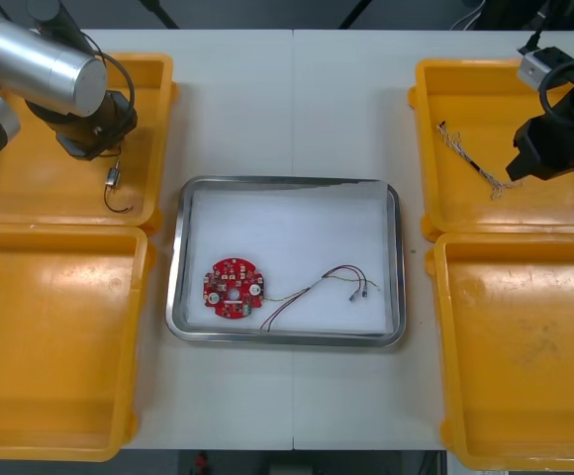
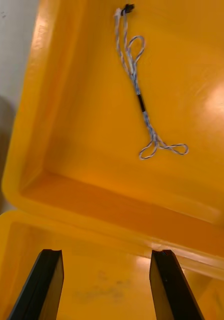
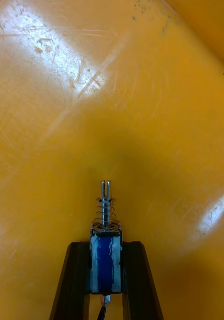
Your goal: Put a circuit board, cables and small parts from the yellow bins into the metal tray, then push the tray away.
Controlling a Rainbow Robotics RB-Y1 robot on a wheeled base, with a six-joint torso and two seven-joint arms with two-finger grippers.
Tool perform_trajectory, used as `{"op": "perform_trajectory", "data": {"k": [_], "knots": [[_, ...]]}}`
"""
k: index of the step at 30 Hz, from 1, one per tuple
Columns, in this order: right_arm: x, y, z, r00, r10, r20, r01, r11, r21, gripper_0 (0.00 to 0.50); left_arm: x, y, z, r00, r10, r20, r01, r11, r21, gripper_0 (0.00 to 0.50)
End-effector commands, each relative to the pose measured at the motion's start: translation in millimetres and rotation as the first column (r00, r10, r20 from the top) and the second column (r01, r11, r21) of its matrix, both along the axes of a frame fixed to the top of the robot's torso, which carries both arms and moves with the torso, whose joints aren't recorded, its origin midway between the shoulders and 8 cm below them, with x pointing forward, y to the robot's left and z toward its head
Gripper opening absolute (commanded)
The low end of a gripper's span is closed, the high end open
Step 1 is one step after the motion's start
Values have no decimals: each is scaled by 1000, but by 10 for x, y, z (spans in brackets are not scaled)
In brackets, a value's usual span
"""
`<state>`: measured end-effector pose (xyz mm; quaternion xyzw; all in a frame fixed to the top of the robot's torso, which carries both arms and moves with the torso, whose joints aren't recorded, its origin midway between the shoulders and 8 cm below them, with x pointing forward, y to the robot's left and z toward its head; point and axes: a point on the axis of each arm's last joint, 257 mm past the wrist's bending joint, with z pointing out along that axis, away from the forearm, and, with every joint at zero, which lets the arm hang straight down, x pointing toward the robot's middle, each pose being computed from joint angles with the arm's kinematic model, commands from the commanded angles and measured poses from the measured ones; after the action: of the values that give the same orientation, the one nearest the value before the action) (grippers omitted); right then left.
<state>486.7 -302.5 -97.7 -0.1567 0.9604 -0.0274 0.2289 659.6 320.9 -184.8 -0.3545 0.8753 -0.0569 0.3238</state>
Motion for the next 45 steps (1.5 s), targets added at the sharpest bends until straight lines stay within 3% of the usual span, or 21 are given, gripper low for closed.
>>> {"op": "perform_trajectory", "data": {"k": [1,4,8,13,18,25,34,39,45], "knots": [[181,-201,131,996,77,46,-74,996,-50,500,47,-52,252,994,-105,-18,106,990,90,0],[256,-302,150,989,137,47,-132,987,-86,500,-8,36,391,990,-129,-55,135,983,122,0],[378,-387,201,980,189,64,-181,978,-107,500,-34,61,629,986,-150,-66,157,981,116,0],[604,-439,219,963,253,90,-241,963,-122,500,-83,62,987,990,-133,-44,133,991,4,0],[812,-442,198,946,303,115,-288,948,-133,500,-192,65,1203,980,-192,-53,191,981,-31,0],[1100,-402,53,928,349,129,-327,930,-170,500,-435,-52,1421,967,-235,-99,227,970,-88,0],[1416,-277,-168,936,311,167,-291,947,-136,500,-758,-428,1405,930,-331,-161,323,944,-72,0],[1548,-206,-317,934,297,196,-281,954,-109,500,-893,-666,1429,929,-339,-150,331,940,-81,0],[1590,-110,-514,938,287,193,-277,958,-77,500,-1112,-919,1354,924,-350,-154,338,936,-96,0]]}}
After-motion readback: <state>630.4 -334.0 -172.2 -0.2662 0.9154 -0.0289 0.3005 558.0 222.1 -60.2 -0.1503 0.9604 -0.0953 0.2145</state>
